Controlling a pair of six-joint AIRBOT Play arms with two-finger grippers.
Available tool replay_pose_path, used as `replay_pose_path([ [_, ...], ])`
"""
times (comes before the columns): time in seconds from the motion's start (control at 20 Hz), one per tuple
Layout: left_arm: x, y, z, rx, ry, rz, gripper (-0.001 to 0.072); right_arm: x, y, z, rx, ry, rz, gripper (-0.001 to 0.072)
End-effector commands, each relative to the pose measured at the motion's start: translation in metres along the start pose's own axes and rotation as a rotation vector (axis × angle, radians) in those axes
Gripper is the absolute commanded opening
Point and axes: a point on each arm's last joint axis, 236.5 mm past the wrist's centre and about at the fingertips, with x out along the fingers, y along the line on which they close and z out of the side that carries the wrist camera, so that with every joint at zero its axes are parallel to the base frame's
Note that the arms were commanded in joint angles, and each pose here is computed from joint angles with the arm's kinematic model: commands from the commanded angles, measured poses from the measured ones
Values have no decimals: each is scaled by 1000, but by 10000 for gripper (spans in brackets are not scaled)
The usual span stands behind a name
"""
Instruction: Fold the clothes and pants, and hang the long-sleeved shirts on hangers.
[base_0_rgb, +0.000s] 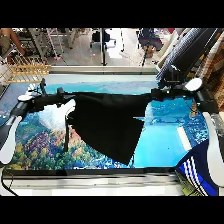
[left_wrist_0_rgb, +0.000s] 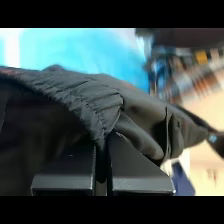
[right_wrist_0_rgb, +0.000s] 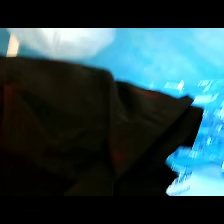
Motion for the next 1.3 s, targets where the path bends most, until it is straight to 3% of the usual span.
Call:
replay_pose_path([
  [0.0,-39,24,-72,-3,363,58,11,-42,47,-90,-28,297,100,15],
  [0.2,-94,103,-148,23,757,418,12,-29,106,-226,-31,592,209,16],
  [0.4,-111,148,-167,98,899,666,14,34,131,-350,-35,732,166,22],
  [0.45,-106,149,-165,108,889,680,30,51,120,-358,-50,691,102,173],
  [0.5,-99,143,-167,107,883,661,48,60,104,-353,-50,641,33,420],
  [0.55,-93,136,-168,111,877,636,228,63,86,-338,-54,588,-24,516],
  [0.6,-89,128,-167,118,865,614,455,60,69,-324,-18,538,-67,515],
  [0.65,-88,119,-163,129,850,599,503,52,52,-309,64,489,-96,516],
  [0.95,-117,30,-89,303,545,599,502,39,4,-286,527,262,32,523],
  [1.0,-116,4,-79,350,471,562,502,41,-4,-287,574,240,31,524],
  [1.1,-113,-43,-64,439,347,480,502,48,-2,-296,617,255,70,596],
  [1.25,-98,-93,-60,519,254,366,495,70,27,-292,637,263,212,601],
])
